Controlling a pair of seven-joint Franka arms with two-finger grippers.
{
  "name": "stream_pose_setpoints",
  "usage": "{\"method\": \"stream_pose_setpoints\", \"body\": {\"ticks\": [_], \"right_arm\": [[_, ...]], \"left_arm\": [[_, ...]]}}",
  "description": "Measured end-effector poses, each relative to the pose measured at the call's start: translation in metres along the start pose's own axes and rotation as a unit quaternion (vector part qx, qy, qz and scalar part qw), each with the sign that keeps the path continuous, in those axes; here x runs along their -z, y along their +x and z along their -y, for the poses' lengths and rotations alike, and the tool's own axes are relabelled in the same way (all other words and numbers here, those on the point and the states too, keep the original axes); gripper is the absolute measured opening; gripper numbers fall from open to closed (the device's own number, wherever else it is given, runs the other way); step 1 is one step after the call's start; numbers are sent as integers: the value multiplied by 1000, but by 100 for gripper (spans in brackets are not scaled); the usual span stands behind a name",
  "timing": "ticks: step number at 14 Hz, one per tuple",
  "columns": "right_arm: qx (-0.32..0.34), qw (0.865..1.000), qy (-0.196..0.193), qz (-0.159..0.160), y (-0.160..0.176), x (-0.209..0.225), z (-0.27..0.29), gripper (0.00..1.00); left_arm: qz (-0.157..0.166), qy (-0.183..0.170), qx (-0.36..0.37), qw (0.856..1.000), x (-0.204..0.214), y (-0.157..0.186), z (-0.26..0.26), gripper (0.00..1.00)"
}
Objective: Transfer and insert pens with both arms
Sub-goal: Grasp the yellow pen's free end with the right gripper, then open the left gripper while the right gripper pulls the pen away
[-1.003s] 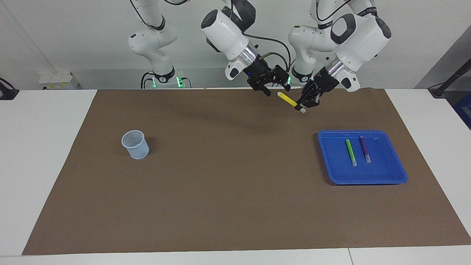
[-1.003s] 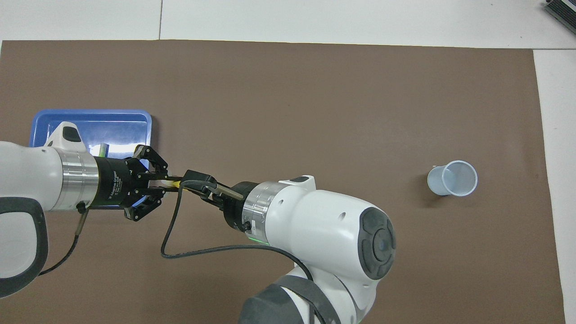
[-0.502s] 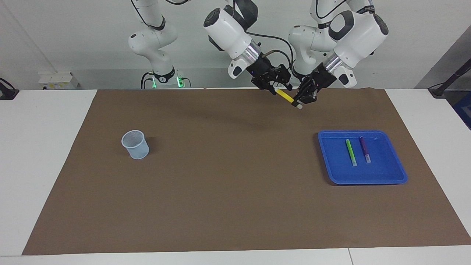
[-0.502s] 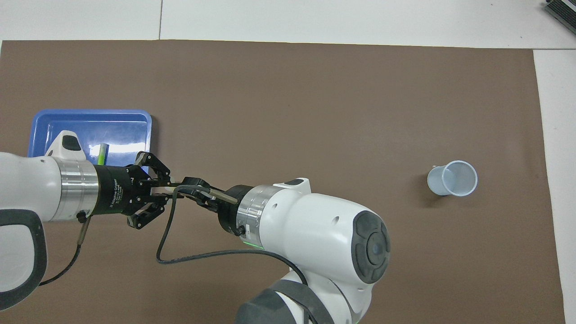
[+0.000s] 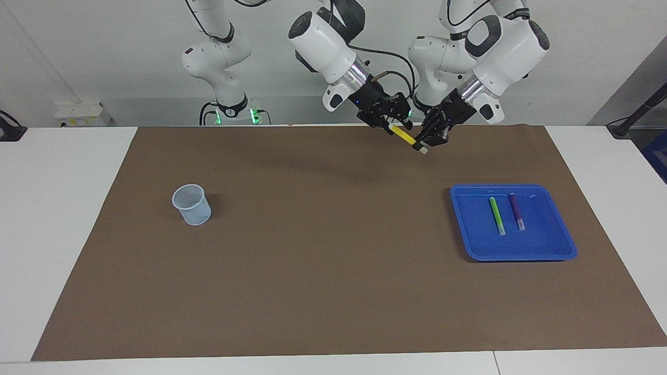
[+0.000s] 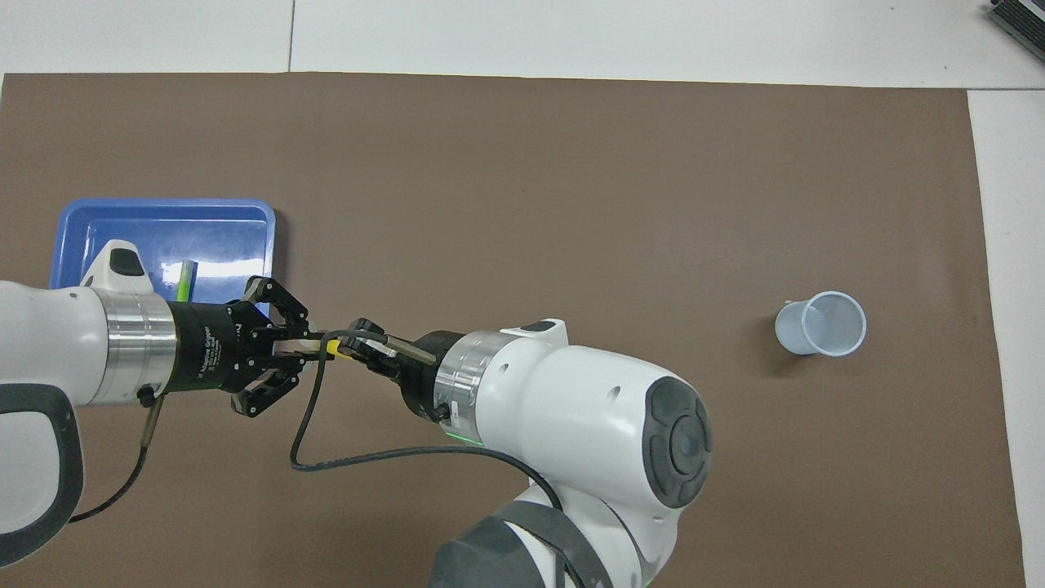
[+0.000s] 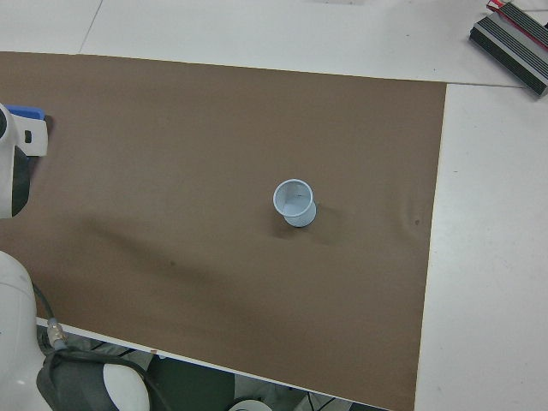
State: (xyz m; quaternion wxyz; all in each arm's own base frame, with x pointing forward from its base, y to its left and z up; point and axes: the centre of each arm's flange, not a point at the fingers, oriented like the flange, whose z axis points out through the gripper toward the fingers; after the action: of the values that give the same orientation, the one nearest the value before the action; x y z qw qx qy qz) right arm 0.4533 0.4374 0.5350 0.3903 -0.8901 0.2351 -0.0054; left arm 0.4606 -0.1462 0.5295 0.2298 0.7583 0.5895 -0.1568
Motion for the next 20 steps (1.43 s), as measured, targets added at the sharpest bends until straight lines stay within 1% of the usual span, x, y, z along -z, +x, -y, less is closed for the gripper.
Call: {"method": "stream_pose_setpoints", "body": {"ticks": [1,2,3,4,7,11,12,14,15,17,18,20], "right_arm": [[0,1000,0,0,1,0,0,31],[0,1000,0,-1,1,0,-1,30],[0,1000,-1,-1,2,0,-1,27],[-1,1000,1,0,1,0,0,20],[-14,1000,8,7,4,0,-2,20],[-17,1000,13,10,7,1,-3,20],[-18,1000,13,9,9,2,-3,20],[-14,1000,14,6,13,4,-3,20],[3,1000,11,8,15,4,-4,20],[59,998,-17,33,29,7,-14,20],[92,994,-37,49,43,14,-22,20],[159,981,-90,69,73,36,-41,20]], "left_arm": [[0,-2,1,1000,1,0,0,17],[1,-3,1,1000,2,0,1,17],[1,-4,1,1000,4,-1,1,17],[3,-5,4,1000,4,0,2,17],[4,-7,6,1000,5,1,2,17],[4,-11,2,1000,5,-1,1,17],[4,-8,-6,1000,3,-3,2,24],[5,-2,-15,1000,-3,-11,3,47],[6,-1,-17,1000,-4,-13,4,57],[6,-1,-19,1000,-4,-13,4,83],[6,-2,-20,1000,-3,-13,4,83],[7,-3,-37,999,-1,-12,4,80]]}}
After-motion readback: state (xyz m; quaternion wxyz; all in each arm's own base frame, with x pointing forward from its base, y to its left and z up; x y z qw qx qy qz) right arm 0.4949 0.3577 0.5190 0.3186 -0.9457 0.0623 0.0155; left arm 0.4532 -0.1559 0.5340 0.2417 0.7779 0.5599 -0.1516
